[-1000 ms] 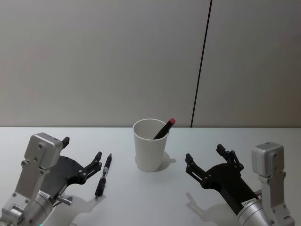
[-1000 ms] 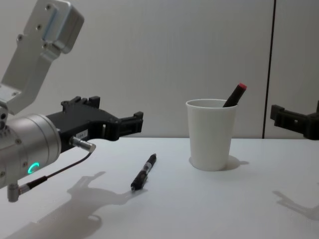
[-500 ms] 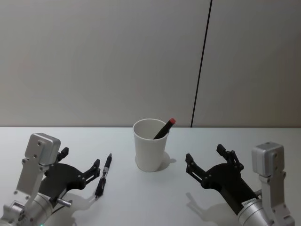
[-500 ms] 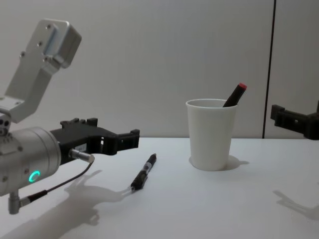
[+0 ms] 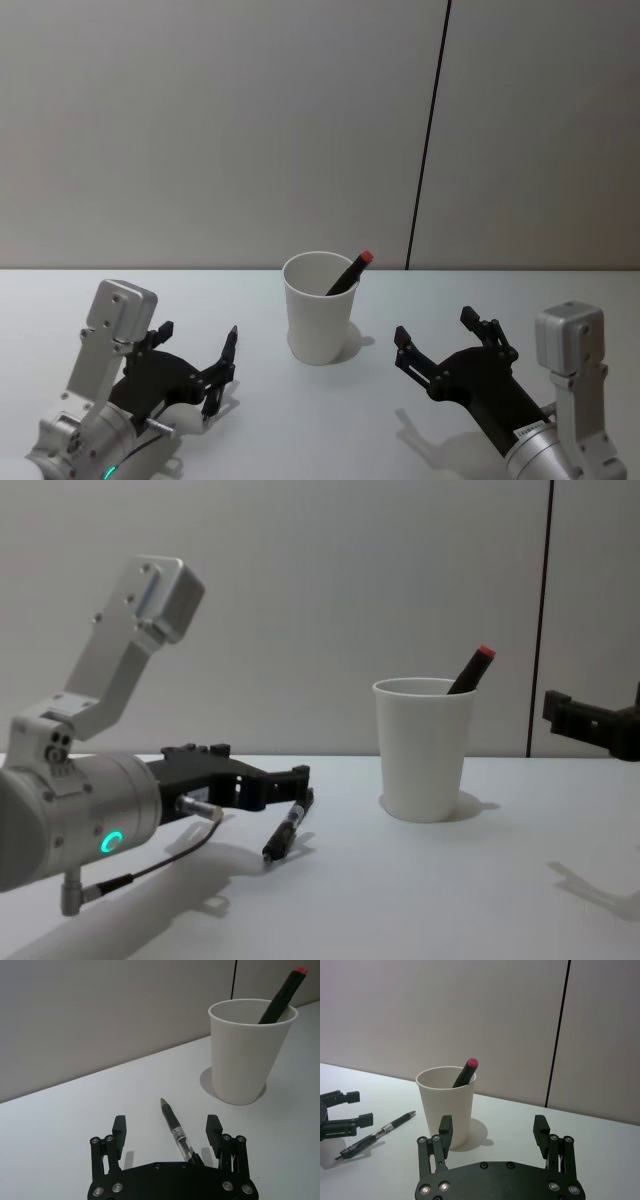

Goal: Place the pen into the pen holder.

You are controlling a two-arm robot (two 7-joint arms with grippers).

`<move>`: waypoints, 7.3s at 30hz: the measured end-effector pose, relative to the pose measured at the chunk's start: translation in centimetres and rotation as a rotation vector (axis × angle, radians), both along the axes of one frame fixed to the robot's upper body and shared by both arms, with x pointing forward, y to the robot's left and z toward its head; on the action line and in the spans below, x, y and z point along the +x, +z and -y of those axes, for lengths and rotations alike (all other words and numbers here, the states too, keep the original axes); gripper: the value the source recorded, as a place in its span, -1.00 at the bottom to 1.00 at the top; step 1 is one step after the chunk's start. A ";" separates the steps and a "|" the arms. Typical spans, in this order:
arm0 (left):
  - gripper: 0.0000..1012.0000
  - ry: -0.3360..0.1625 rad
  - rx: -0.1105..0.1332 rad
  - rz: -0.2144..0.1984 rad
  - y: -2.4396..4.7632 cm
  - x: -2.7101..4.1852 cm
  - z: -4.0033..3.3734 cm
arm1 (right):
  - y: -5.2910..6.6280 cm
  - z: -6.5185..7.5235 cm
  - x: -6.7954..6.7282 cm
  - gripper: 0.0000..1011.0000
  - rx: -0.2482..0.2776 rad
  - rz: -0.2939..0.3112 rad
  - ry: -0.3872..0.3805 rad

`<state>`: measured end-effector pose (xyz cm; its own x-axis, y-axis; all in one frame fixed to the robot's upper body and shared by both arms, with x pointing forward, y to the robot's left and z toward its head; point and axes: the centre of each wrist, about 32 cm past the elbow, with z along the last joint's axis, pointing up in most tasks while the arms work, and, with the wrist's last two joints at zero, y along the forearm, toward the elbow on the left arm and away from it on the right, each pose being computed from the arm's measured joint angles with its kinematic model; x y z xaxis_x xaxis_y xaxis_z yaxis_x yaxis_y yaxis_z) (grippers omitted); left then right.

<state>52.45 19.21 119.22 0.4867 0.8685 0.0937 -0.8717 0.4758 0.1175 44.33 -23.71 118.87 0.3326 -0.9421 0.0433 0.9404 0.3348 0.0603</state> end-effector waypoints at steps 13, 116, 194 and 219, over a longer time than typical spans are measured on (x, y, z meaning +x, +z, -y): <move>0.98 -0.021 0.024 -0.054 -0.44 0.98 0.23 | 0.0 0.0 0.0 0.98 0.000 0.000 0.000; -0.58 -0.035 0.010 -0.227 1.20 1.72 -0.09 | 0.0 0.0 0.0 0.98 0.000 0.000 0.000; 0.98 -0.037 -0.030 -0.244 0.80 1.67 -0.26 | 0.0 0.0 0.0 0.98 0.000 0.000 0.000; 0.28 -0.037 -0.036 -0.252 0.64 1.69 -0.36 | 0.0 0.0 0.0 0.98 0.000 0.000 0.000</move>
